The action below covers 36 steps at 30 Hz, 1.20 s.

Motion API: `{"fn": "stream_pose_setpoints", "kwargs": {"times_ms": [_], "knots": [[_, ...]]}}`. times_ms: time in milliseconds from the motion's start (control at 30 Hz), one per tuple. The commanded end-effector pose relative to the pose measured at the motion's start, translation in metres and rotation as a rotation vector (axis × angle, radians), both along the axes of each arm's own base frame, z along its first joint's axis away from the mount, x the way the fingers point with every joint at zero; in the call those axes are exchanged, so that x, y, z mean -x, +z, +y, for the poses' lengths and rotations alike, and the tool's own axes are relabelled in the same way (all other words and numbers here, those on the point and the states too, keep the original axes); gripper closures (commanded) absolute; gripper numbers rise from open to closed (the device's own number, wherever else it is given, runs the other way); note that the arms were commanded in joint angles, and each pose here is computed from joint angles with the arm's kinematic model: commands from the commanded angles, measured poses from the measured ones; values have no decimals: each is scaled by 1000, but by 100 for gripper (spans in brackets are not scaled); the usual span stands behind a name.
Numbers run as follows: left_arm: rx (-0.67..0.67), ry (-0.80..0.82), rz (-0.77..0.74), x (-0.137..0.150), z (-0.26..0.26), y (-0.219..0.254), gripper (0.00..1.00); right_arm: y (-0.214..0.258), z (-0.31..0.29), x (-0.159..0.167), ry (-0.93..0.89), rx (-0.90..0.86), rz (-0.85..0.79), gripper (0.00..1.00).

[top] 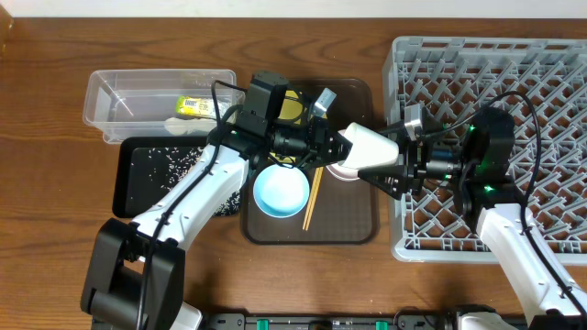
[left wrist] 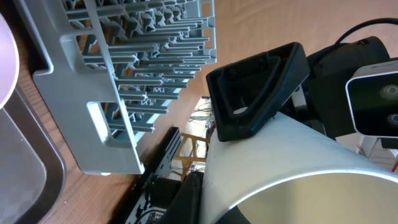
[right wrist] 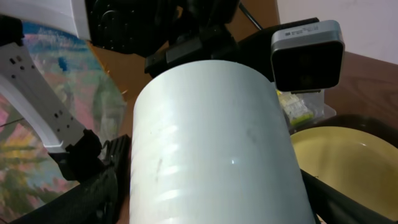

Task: Sort waste into correct bins and load items into the dishwasher rack
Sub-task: 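Grasp the white cup with the right gripper and lift it, then place the white cup into the dish rack and release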

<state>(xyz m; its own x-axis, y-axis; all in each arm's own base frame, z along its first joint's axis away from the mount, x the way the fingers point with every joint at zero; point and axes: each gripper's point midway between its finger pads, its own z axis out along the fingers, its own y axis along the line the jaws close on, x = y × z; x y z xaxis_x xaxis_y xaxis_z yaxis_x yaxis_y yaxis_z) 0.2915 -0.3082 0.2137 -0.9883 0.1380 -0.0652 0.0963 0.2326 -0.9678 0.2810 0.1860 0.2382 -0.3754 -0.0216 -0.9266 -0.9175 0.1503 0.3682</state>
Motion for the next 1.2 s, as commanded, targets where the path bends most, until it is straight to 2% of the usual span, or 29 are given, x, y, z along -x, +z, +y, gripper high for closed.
{"fn": "stream_pose_setpoints", "kwargs": {"times_ms": [0,233,567,633,767,867,967,1000,1067,1167], "knots": [[12,-14,6,2,-1,3,94,7,6,8,55,-18,2,17],[12,-14,6,2,-1,3,94,7,6,7,53,-18,1,24],[19,-21,3,3,0,4,94,7,5,6,45,-15,-1,48],[23,-28,-35,2,0,4,94,7,5,6,45,-15,0,58],[28,-47,-172,-1,4,1,93,4,4,-1,1,-5,39,62],[-121,48,-211,-19,22,-29,91,0,2,-12,-69,11,79,67],[-404,188,-228,-43,65,-75,91,-8,-3,-28,-174,41,113,73],[-454,212,-228,-47,76,-82,91,-12,-6,-34,-214,57,124,76],[-486,241,-229,-53,93,-85,91,-26,-15,-49,-330,106,159,88],[-500,294,-248,-63,112,-79,90,-38,-27,-63,-445,158,185,99]]}}
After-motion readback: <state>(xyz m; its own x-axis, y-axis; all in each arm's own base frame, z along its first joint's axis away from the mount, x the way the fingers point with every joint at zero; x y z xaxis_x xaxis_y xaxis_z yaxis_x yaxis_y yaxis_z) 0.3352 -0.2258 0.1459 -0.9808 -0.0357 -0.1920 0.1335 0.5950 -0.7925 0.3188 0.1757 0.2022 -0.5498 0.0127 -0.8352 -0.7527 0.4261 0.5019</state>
